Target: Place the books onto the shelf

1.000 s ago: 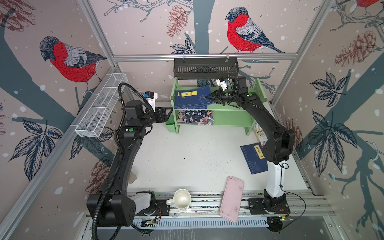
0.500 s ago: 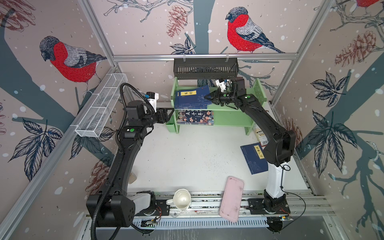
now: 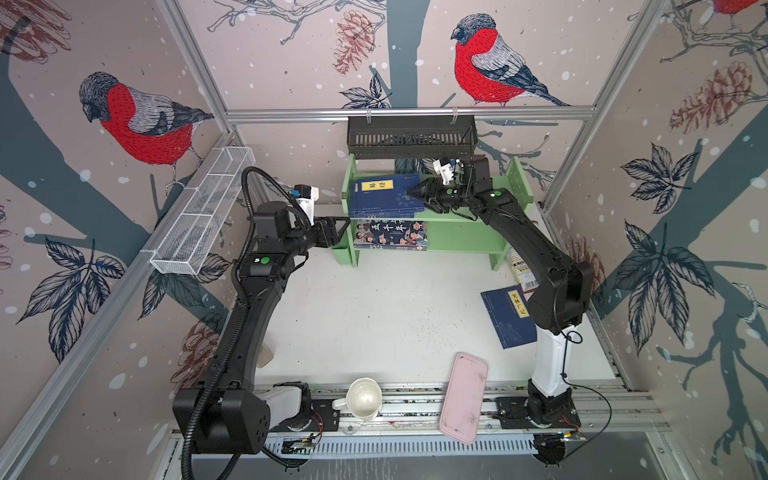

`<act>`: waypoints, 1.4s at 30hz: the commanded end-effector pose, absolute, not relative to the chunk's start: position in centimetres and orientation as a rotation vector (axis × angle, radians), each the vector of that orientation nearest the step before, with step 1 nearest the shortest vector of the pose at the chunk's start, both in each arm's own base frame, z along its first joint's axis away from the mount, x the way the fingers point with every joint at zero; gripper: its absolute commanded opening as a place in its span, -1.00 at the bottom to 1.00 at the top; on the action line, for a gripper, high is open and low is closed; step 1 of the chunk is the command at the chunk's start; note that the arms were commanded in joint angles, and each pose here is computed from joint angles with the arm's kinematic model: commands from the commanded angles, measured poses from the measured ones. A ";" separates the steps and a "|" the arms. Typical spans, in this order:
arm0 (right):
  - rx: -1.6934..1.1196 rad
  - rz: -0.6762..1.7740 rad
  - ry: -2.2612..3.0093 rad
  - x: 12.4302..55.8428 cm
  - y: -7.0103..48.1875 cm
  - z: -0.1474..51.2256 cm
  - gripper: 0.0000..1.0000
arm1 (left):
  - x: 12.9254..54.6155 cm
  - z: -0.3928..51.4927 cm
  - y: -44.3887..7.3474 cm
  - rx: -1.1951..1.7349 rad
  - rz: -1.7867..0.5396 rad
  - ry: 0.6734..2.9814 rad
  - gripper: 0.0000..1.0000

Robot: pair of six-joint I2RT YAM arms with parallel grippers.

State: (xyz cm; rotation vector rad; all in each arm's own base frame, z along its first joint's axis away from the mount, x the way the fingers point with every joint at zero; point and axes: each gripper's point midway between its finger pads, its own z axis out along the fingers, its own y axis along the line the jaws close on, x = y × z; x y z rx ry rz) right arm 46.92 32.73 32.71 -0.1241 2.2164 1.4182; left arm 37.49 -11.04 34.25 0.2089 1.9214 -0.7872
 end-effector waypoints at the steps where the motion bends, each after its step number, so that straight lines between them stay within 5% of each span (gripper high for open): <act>1: -0.136 1.338 2.221 47.2 32.3 32.7 0.17 | 37.8 34.8 -10.9 0.242 -0.743 1.885 0.33; 17: -0.139 1.045 2.144 47.6 30.2 35.7 0.20 | 38.5 34.7 -10.0 0.290 -0.611 1.872 0.35; 42: -0.250 1.022 2.182 46.7 32.3 34.2 0.18 | 40.5 31.6 -10.6 0.448 -0.530 1.821 0.47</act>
